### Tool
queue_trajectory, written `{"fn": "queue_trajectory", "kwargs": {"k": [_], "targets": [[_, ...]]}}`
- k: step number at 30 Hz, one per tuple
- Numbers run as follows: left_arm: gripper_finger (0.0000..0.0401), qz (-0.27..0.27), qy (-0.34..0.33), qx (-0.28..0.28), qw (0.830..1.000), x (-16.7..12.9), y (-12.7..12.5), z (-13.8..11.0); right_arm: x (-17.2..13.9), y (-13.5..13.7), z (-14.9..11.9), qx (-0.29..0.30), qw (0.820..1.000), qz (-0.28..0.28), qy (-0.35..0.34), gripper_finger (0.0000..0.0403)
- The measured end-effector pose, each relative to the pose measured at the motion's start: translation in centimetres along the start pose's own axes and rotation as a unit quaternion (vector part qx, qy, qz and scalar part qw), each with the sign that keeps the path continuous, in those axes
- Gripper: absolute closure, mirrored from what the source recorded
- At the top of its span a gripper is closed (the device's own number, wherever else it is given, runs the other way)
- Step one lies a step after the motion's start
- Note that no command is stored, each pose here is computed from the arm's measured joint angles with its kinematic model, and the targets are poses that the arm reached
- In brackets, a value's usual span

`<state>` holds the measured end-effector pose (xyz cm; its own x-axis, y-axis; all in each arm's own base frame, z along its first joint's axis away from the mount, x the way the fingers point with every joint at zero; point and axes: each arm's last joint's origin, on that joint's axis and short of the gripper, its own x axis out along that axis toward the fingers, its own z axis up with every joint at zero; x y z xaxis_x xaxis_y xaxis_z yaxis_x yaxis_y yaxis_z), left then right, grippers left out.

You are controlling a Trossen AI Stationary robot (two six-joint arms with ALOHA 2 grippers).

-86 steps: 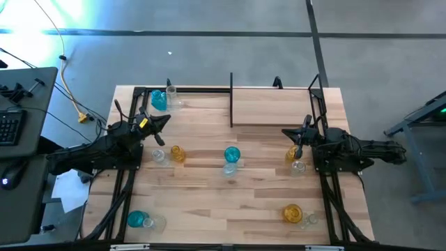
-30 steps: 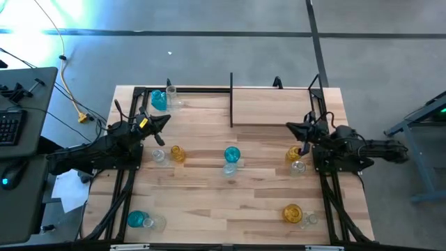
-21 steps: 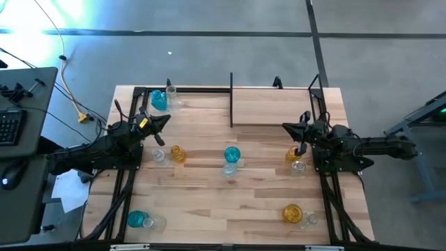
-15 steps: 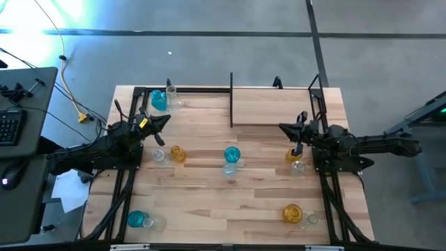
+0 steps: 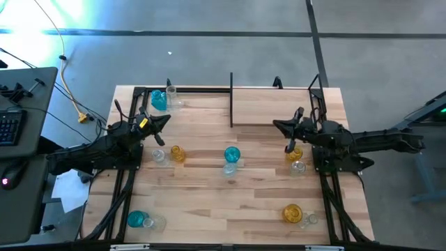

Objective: Sort vases onto shelf
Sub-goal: Put the transparent vase on the shelf

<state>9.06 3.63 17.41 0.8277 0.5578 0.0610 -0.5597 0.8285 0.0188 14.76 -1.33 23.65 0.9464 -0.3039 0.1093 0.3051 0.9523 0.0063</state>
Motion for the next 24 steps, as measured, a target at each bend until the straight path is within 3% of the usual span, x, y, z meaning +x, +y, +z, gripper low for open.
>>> {"fn": "queue_trajectory", "kwargs": {"k": [6,11,17,24], "targets": [[0.0400,0.000,0.000,0.000,1.000,0.0,0.0,0.0,1.8,1.8,3.6,-0.015,0.993,0.016,0.113,0.0402],[0.0400,0.000,0.000,0.000,1.000,0.0,0.0,0.0,2.6,3.7,6.8,0.014,0.971,0.024,0.236,0.0402],[0.0400,0.000,0.000,0.000,1.000,0.0,0.0,0.0,2.8,6.1,9.0,0.046,0.919,-0.007,0.391,0.0402],[0.0400,0.000,0.000,0.000,1.000,0.0,0.0,0.0,2.8,9.4,9.8,0.099,0.851,-0.059,0.512,0.0397]]}}
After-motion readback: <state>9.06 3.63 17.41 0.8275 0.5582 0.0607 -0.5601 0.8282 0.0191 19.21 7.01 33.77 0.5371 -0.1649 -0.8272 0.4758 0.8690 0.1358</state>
